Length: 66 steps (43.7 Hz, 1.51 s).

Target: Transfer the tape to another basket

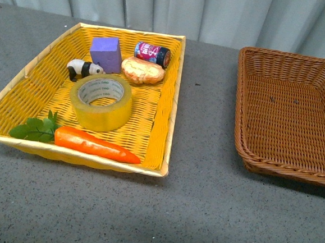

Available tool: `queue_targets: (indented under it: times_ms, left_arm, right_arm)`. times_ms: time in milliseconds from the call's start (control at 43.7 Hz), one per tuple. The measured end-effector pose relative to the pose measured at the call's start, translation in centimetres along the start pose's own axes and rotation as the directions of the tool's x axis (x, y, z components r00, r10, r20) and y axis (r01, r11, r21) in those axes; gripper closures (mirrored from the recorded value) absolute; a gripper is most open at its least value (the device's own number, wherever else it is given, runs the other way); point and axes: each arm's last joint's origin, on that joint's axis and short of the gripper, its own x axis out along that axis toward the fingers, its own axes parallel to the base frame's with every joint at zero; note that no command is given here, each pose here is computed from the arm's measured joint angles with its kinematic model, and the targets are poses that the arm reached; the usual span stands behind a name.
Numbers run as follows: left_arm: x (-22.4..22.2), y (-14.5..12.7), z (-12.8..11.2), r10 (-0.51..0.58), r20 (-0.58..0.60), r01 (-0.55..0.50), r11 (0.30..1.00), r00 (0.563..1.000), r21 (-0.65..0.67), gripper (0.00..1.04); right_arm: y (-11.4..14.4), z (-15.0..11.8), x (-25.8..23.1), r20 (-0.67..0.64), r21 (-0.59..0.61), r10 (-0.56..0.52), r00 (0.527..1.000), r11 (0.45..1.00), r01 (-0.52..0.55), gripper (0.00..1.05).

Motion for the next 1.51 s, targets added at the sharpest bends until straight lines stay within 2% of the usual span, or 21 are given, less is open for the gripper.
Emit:
queue_targets:
  times_ms: [1510]
  left_arm:
    - [0.0, 0.0, 0.0, 0.0, 0.0, 0.0, 1.0, 1.0, 0.0, 0.07]
  right_arm:
    - [0.0, 0.0, 0.0, 0.0, 0.0, 0.0, 1.0, 1.0, 0.0, 0.09]
